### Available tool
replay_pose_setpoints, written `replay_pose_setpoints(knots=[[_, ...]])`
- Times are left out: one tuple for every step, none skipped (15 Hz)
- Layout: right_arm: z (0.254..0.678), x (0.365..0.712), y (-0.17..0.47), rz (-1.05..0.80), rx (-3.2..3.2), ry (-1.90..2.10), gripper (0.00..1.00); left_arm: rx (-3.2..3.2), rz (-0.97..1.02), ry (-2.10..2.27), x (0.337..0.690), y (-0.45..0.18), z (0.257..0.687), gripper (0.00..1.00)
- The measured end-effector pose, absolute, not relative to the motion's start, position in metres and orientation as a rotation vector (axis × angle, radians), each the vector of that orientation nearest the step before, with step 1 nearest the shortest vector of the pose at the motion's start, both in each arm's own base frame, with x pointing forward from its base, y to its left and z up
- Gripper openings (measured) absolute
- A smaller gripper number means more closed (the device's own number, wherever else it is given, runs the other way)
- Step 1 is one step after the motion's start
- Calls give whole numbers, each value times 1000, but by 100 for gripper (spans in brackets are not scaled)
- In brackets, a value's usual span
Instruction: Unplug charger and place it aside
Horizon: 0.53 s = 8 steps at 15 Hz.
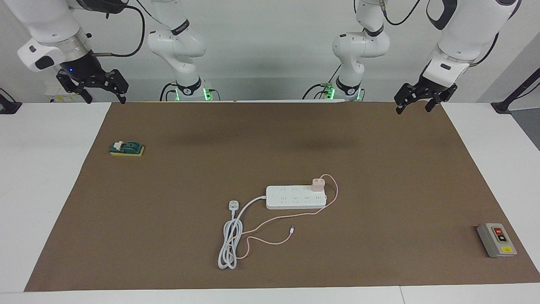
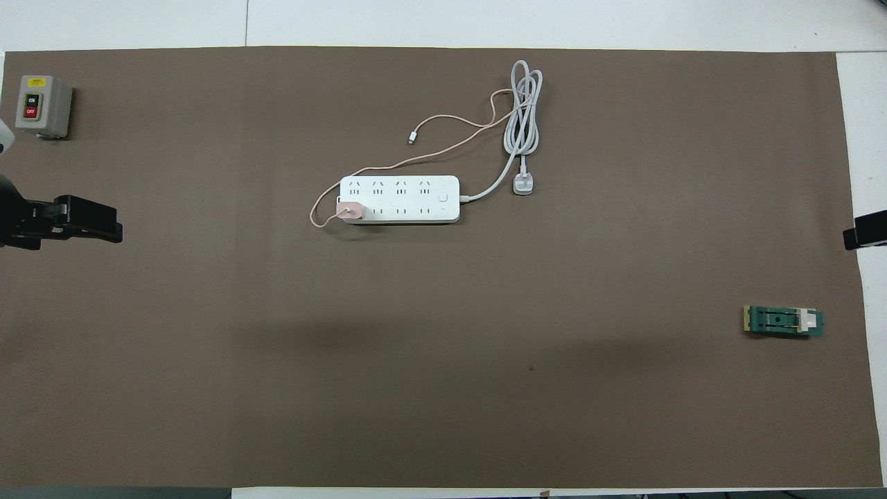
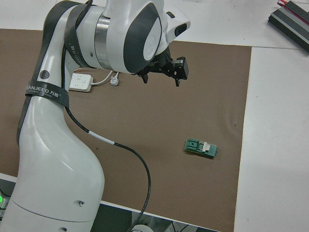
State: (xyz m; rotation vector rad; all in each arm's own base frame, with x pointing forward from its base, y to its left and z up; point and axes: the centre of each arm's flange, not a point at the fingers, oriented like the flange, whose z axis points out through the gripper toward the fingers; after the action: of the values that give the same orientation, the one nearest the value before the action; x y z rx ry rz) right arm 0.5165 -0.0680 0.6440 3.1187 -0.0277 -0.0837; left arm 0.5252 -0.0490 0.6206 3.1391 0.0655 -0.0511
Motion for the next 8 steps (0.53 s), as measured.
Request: replay_pose_setpoints(knots=[[644, 516, -68, -84, 3119, -31, 100, 3137, -51, 139, 525, -50, 621, 100], [644, 516, -68, -84, 3118, -44, 100, 3133, -46, 229, 525, -51, 621, 100], [644, 517, -68, -83, 3117, -74, 100, 3124, -33, 321, 526, -52, 622, 100], [644, 517, -67, -83, 3115, -110, 100, 3112, -16, 409, 527, -54, 622, 100], [643, 517, -64, -84, 3113, -161, 100, 3098, -8, 496, 527, -57, 623, 100], [642, 518, -60, -86, 3111, -230, 100, 3081, -2, 590, 527, -62, 623, 100], [641, 519, -54, -89, 3110, -299, 100, 3057, 6, 696, 527, -68, 624, 100], [639, 520, -45, -95, 3111, -363, 100, 3024, 16, 815, 527, -77, 624, 100]])
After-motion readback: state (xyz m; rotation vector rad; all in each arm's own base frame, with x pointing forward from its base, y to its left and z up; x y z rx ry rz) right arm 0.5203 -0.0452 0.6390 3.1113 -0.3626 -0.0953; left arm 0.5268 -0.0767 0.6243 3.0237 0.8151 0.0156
